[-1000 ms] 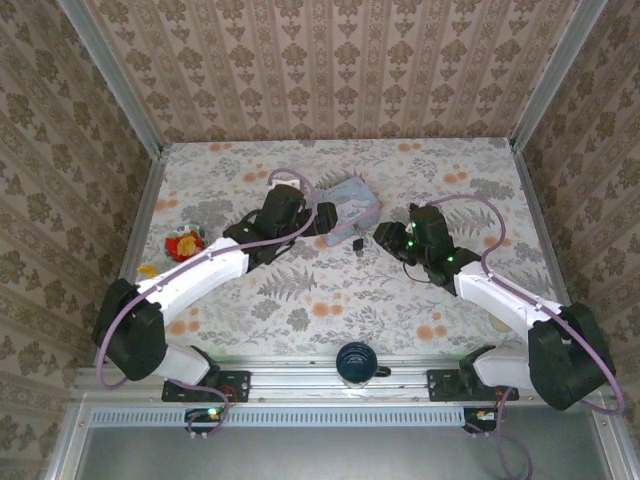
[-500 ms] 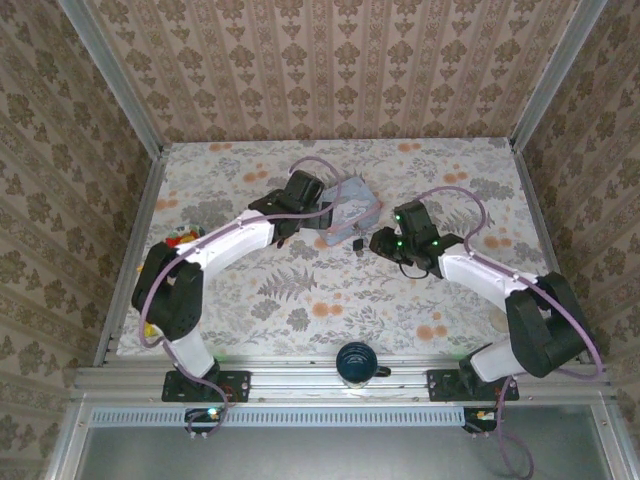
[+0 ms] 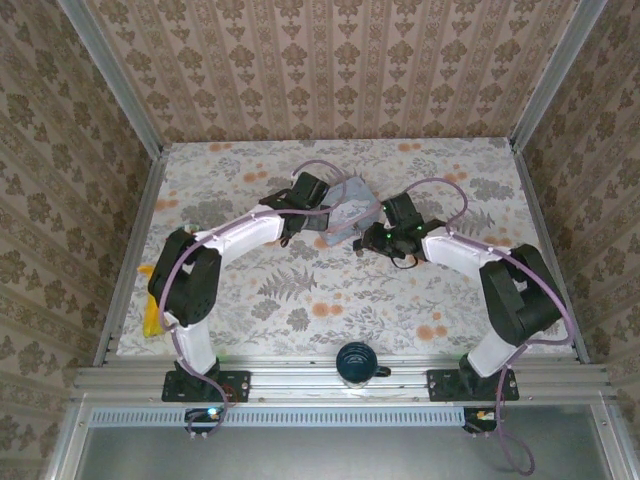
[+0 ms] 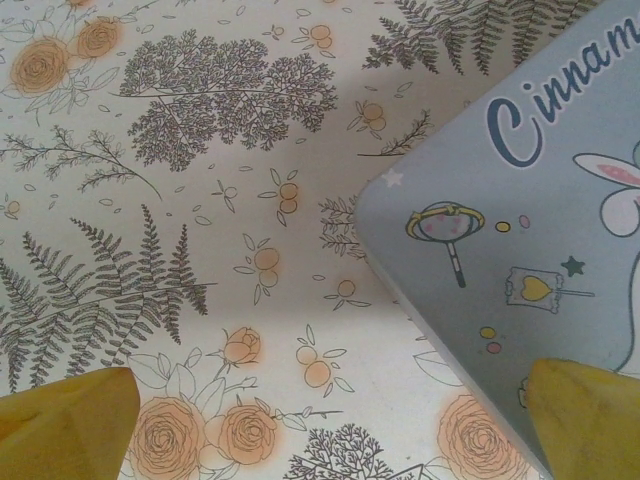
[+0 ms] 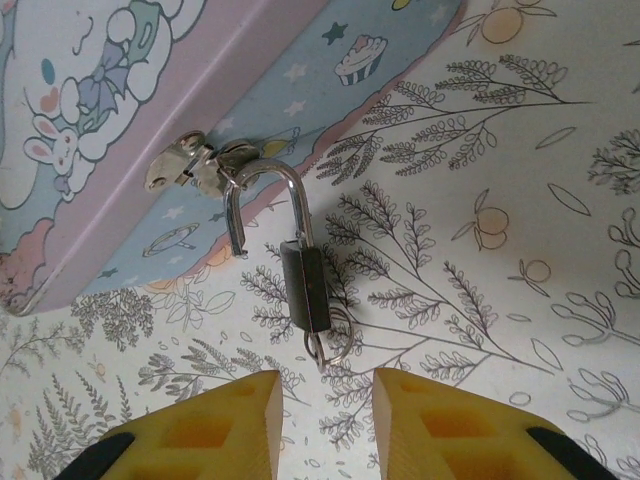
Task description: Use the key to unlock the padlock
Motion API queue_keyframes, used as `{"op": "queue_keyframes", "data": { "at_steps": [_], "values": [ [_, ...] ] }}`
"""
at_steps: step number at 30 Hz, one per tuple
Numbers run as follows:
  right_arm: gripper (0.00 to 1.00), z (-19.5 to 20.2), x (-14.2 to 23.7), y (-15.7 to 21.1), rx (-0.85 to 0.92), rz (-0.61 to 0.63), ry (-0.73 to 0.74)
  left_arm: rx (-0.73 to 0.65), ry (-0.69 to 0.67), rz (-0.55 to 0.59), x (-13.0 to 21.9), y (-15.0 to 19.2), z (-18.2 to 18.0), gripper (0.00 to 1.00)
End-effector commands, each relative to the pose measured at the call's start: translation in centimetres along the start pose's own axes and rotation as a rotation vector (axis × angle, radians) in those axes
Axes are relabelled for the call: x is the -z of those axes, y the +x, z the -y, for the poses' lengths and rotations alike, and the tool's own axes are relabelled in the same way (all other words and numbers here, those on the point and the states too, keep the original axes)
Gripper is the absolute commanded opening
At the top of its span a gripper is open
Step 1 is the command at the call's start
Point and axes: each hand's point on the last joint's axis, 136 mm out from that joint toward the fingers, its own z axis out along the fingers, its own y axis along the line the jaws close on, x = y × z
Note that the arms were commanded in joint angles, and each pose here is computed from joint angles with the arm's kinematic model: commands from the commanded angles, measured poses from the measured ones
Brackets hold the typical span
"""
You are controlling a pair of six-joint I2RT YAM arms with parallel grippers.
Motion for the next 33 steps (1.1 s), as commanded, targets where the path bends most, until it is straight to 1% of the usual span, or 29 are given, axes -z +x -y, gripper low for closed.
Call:
{"op": "queue_keyframes", "data": {
  "at_steps": [1, 20, 33],
  "values": [
    [0.31, -0.2, -0.3, 0.6, 0.026, -0.05, 0.014, -0.015, -0.053, -0.011, -0.2, -0.2, -1.0, 1.0],
    [0.29, -0.6, -2.5, 0.1, 0.011, -0.096, -0.003, -0.05, -0.102, -0.076, -1.1, 2.5, -2.0, 1.0],
    [0.29, -1.1, -3.9, 0.1, 0.01, -0.115, -0.03, -0.032, -0.086, -0.072, -0.9, 2.5, -1.8, 1.0]
  ]
}}
